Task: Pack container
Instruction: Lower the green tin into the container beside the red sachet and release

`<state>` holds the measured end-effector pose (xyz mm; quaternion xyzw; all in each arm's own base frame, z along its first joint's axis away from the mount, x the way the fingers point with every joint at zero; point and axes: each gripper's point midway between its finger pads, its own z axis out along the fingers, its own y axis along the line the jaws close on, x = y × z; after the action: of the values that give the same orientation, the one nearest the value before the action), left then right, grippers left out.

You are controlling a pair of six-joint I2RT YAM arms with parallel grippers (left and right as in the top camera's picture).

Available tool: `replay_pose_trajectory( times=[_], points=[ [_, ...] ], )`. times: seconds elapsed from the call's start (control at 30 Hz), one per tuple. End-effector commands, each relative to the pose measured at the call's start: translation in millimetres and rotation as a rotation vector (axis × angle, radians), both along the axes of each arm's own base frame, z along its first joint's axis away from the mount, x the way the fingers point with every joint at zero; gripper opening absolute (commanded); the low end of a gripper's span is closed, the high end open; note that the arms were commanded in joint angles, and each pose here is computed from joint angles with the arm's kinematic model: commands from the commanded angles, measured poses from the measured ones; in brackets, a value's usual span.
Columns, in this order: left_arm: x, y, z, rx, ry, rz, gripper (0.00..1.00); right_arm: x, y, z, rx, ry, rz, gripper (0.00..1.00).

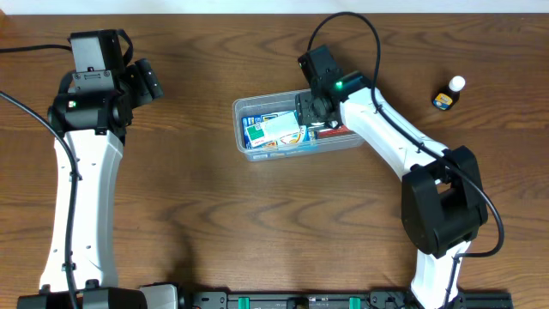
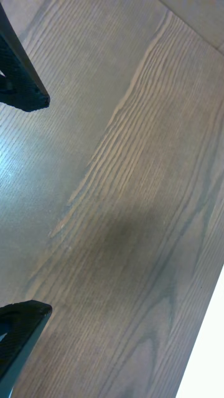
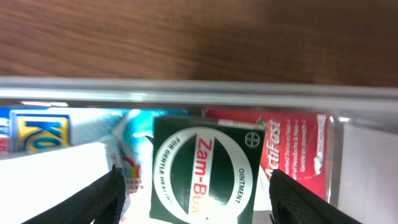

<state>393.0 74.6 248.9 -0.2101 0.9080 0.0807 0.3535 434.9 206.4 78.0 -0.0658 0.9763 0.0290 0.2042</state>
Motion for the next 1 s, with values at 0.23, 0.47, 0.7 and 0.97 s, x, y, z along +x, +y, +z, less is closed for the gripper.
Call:
replay_pose_trajectory(
  times=[0.23, 0.47, 0.7, 0.97],
  points=[
    [-1, 3, 1, 0.004, -0.003, 0.022, 0.98, 2, 0, 25, 0.004, -0.033, 0.012, 0.01],
    [-1, 3, 1, 0.004, -0.003, 0.022, 0.98, 1, -9, 12, -0.044, -0.021, -0.02, 0.01],
    [-1, 3, 1, 0.004, -0.003, 0.022, 0.98, -3, -11, -21, -0.076, 0.047, -0.018, 0.01],
    [-1, 3, 1, 0.004, -0.003, 0.022, 0.98, -8, -12, -53, -0.097, 0.112, -0.023, 0.01]
  ],
)
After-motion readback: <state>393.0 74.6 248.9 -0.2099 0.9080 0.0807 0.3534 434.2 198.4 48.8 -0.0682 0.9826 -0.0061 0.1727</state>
